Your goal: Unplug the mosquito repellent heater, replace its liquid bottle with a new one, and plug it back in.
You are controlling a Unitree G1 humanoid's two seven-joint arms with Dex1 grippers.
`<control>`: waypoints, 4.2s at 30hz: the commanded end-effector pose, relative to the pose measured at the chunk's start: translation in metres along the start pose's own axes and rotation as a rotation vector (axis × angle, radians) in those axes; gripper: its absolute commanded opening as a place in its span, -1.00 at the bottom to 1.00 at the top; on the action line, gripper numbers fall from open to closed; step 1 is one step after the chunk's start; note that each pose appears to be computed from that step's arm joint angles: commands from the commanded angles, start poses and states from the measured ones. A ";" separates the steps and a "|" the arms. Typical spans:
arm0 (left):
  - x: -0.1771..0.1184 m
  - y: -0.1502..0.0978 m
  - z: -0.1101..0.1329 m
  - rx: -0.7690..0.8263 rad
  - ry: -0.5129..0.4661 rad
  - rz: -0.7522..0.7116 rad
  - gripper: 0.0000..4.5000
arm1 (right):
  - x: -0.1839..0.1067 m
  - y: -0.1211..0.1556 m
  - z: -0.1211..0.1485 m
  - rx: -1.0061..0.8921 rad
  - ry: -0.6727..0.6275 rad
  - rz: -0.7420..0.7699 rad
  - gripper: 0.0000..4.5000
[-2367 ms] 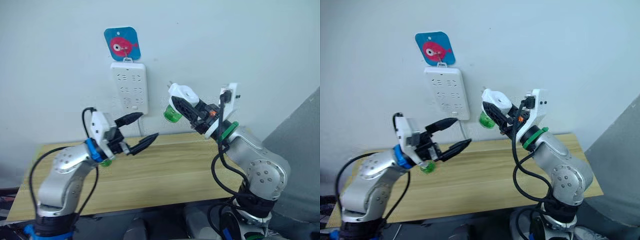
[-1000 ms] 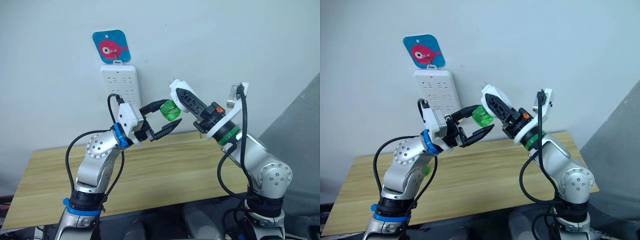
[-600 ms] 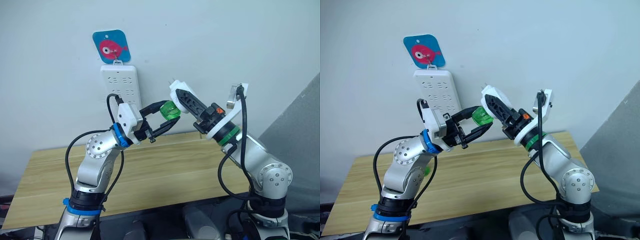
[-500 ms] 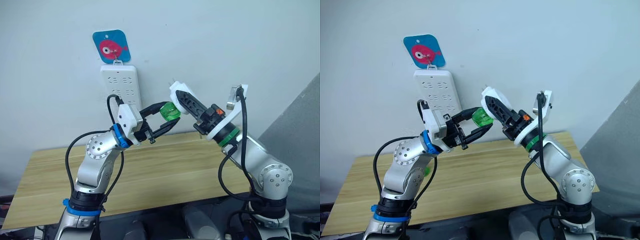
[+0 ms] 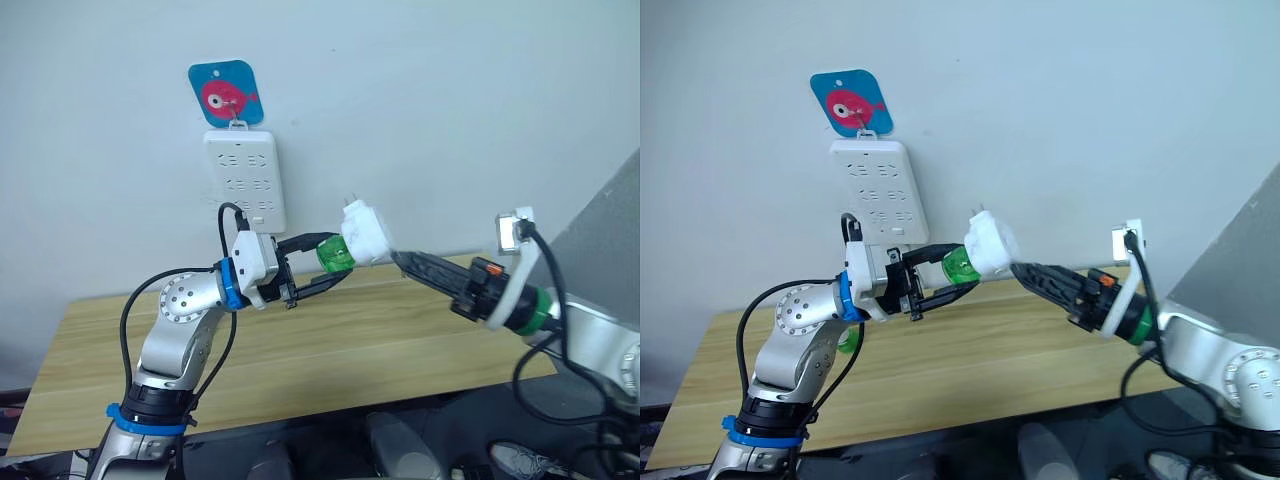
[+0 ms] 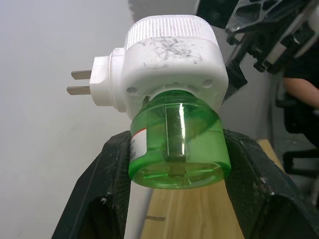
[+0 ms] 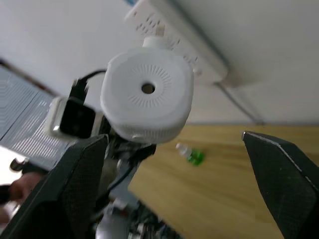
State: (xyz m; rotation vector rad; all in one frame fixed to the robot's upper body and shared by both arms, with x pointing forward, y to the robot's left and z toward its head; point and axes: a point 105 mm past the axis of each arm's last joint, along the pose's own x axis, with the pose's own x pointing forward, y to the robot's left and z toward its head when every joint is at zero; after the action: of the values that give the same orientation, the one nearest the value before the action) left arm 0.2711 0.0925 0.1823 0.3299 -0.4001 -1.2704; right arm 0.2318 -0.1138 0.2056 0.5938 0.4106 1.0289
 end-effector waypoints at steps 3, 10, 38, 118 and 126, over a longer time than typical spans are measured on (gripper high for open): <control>-0.011 -0.019 -0.003 0.043 0.017 -0.135 -0.01 | -0.014 0.010 -0.005 -0.018 0.163 0.122 1.00; -0.018 -0.036 -0.007 0.081 0.039 -0.206 -0.01 | 0.003 -0.004 -0.021 -0.035 0.293 0.089 1.00; -0.015 -0.040 -0.012 0.140 0.067 -0.230 -0.01 | 0.038 0.000 -0.041 0.056 0.412 0.153 1.00; -0.009 -0.038 -0.006 0.165 0.085 -0.245 0.01 | 0.042 -0.001 -0.031 0.056 0.287 0.209 0.34; -0.019 -0.014 -0.007 -0.551 0.324 -0.329 0.01 | 0.037 0.005 -0.031 -0.061 0.351 0.254 0.34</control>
State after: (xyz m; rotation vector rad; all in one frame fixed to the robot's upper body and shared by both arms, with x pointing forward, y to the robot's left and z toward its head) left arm 0.2529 0.0957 0.1657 0.2833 0.1070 -1.5857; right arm 0.2346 -0.0689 0.1716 0.4825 0.6599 1.3314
